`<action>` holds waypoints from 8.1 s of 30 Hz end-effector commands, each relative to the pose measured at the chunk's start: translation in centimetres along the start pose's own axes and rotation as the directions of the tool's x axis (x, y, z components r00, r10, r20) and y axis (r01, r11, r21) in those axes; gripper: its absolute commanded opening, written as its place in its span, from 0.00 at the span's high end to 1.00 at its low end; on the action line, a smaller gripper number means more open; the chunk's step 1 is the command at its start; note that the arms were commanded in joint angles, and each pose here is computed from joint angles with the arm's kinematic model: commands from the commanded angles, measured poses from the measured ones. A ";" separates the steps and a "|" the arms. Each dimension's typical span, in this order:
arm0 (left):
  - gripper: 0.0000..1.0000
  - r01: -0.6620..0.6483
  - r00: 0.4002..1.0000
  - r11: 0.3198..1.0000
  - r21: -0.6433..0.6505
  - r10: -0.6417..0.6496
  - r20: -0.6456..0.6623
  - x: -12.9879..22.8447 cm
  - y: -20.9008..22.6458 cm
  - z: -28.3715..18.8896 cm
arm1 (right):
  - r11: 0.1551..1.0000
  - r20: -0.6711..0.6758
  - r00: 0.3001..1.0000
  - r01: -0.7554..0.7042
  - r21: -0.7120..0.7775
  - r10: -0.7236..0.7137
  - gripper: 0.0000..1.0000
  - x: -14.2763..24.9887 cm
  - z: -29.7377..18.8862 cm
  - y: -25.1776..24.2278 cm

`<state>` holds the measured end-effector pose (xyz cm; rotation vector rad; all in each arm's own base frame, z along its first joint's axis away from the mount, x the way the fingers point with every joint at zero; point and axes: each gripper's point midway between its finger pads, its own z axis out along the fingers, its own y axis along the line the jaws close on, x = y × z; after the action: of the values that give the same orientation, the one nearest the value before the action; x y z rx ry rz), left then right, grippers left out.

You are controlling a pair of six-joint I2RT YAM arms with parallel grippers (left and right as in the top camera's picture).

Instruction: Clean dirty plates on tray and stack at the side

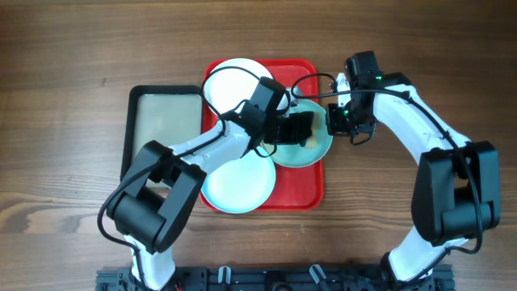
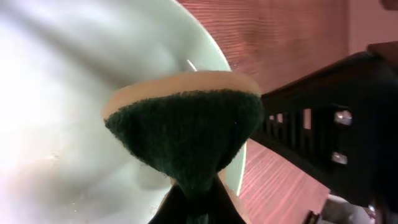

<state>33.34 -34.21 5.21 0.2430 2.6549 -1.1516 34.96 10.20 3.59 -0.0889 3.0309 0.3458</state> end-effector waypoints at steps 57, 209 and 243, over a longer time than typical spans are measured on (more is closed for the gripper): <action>0.96 0.322 0.942 0.717 -0.618 -0.177 0.285 -2.8 18.7 -27.5 | 0.999 -0.026 0.999 0.034 -0.022 -0.035 0.92 0.5 0.7 0.5; 0.00 0.637 0.612 0.632 -0.441 -0.067 0.788 -5.1 20.9 -40.8 | 0.767 0.302 0.899 -0.057 -0.639 0.318 0.96 -13.3 -7.9 2.7; 0.00 0.638 0.612 0.632 -0.441 -0.067 0.788 -5.1 20.9 -40.8 | 0.965 0.269 0.960 -0.007 -0.261 0.080 0.57 -7.8 -9.6 -3.7</action>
<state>37.03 9.23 18.68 -0.8020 2.2062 -0.1142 41.57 -0.45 6.78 0.2942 2.8216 0.4672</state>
